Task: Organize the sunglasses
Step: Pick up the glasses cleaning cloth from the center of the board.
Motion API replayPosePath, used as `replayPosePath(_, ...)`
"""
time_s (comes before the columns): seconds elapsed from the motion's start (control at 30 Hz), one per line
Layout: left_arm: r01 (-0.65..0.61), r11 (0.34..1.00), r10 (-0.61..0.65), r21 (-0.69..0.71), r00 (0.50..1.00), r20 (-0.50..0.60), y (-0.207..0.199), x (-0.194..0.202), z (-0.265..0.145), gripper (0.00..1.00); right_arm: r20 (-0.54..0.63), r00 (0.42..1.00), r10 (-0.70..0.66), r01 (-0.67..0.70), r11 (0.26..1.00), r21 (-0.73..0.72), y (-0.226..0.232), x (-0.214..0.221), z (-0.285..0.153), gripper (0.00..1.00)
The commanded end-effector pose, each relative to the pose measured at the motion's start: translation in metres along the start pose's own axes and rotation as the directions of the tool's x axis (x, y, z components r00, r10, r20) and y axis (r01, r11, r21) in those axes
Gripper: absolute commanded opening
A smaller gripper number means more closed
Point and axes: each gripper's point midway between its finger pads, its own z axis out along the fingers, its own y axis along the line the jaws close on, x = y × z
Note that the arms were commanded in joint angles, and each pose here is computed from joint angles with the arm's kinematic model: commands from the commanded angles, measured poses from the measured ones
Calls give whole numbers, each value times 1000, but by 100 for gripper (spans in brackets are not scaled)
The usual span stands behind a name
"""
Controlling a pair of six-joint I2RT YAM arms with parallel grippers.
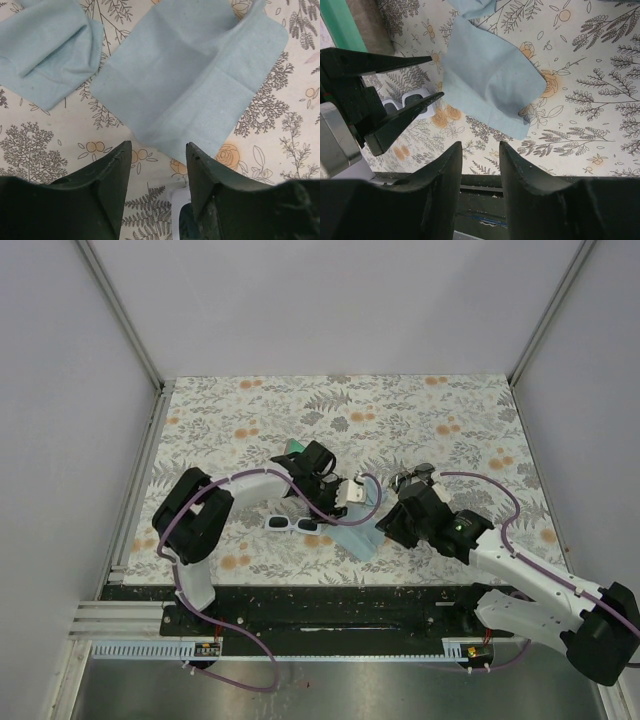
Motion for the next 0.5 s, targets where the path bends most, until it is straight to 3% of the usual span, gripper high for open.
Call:
replayPosePath(0.0,-75,997,75,-31,997,9,18,-12,-2,52,31,1000,-3,4,999,-52,11,-6,-4,43)
replayPosePath(0.37,-79,997,79,-14,997,-22,16,-8,15,45,29,999,-20,22,997,-70,14,-5,-3,43)
replayPosePath(0.47,-79,997,79,-5,997,-21,15,-10,19,20,26,999,-23,25,997,-71,14,-4,-2,43)
